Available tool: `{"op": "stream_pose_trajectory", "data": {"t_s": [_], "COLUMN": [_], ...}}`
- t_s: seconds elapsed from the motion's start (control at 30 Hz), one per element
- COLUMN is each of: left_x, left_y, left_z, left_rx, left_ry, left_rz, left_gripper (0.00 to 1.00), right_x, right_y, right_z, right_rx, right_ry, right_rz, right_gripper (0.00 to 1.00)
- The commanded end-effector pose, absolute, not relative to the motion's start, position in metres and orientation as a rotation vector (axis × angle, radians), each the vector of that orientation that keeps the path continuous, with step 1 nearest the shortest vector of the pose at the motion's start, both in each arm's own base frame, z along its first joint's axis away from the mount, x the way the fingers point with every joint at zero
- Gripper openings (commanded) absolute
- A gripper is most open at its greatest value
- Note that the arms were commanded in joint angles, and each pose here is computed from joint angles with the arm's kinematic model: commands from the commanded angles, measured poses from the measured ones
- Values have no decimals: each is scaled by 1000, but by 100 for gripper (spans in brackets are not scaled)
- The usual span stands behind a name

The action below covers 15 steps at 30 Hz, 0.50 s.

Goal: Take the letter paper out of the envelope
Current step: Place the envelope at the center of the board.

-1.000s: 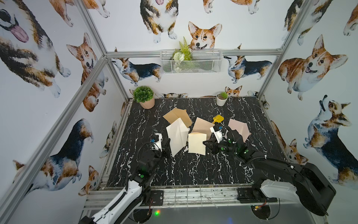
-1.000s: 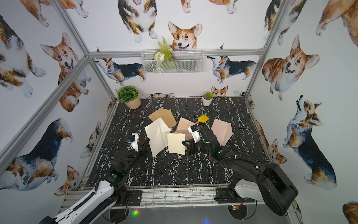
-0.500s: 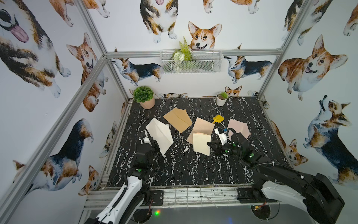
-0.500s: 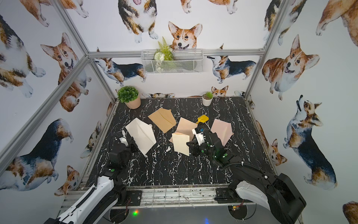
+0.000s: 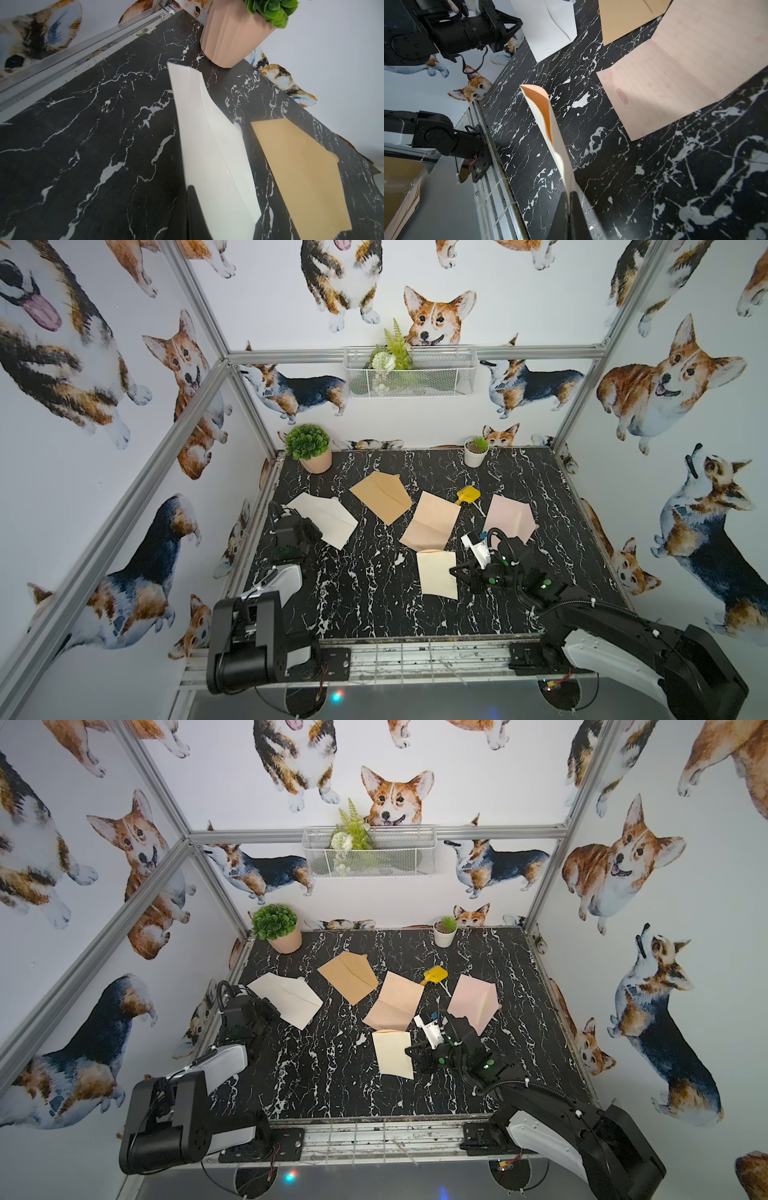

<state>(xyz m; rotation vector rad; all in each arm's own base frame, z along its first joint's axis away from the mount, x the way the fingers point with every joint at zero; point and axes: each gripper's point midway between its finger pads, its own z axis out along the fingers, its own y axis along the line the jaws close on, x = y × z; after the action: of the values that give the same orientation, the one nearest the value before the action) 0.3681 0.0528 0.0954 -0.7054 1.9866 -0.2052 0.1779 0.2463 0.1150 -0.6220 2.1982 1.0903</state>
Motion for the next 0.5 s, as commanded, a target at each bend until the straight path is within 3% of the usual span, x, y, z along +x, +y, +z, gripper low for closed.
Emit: {"op": "stream_pose_trajectory", "data": {"t_s": [0.0,0.07,0.1,0.13,0.23,0.33,0.47], "left_x": [384,389,391,393,395,391,380], "left_y": [63,68,69,70,73,71,62], "left_z": [103,101,101,101,98,100,108], "left_rx": [-750,-772,-772,-773,-803,-818,-809], "left_ry": [1927,1894,1885,1888,1902,1863,1812], "left_rz": [-247,-275,-279,-276,-271,-307,-379], "left_gripper": [0,0,5,19,39,47,51], "right_x": [172,170,169,168,167,167,168], "right_y": [247,246,247,247,251,259,275], "right_z": [116,115,115,114,115,118,125], "right_rx": [-621,-624,-626,-631,-653,-685,-739], "right_ry": [2196,2200,2202,2203,2207,2203,2190], "right_rz": [1135,1141,1145,1149,1169,1210,1288], "right_gripper": [0,0,0,0,0,0,0]}}
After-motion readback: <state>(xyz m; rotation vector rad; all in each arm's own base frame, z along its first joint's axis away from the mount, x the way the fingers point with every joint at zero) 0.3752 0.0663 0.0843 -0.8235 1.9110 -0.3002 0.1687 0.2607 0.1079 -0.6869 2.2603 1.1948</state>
